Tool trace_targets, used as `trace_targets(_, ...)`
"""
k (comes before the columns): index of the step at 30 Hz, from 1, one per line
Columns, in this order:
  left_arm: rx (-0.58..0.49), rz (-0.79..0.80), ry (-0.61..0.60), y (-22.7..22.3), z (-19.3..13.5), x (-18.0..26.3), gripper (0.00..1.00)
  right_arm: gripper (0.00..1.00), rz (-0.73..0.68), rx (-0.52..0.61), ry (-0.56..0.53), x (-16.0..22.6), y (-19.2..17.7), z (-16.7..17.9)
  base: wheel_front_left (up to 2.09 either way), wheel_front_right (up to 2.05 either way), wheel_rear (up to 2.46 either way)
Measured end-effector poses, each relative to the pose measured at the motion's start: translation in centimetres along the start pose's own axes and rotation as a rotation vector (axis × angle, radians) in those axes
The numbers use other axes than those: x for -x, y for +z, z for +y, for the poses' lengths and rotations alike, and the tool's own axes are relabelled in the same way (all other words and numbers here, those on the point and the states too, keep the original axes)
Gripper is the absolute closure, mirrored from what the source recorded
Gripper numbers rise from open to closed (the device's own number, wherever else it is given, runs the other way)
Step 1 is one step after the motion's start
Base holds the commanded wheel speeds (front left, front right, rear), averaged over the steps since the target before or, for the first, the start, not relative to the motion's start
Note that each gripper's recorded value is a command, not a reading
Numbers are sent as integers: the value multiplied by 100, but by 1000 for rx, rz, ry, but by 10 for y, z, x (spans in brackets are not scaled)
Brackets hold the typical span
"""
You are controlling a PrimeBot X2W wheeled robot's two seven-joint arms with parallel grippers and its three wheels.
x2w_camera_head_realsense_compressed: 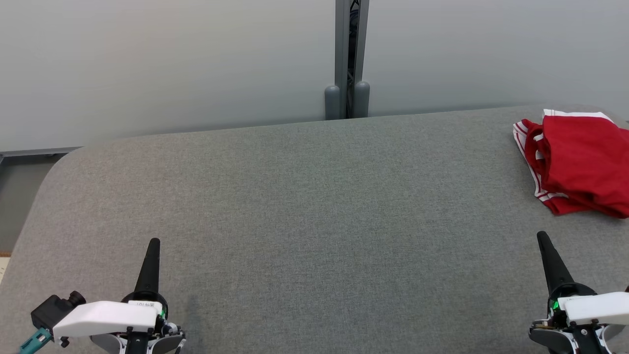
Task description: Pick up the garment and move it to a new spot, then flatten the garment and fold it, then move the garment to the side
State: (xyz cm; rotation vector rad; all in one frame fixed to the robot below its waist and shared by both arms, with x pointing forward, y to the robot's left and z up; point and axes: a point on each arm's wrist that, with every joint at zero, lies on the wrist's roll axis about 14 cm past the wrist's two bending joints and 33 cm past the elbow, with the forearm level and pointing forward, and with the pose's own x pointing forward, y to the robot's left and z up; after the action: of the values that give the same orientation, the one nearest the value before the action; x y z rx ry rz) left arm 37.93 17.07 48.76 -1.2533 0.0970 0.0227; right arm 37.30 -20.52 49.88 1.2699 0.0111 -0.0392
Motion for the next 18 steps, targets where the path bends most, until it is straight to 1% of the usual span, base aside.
trace_targets(18,154,-9,-33,8,-7,-7,100,100,-3,-146,5,-6,6,1,0,0,0)
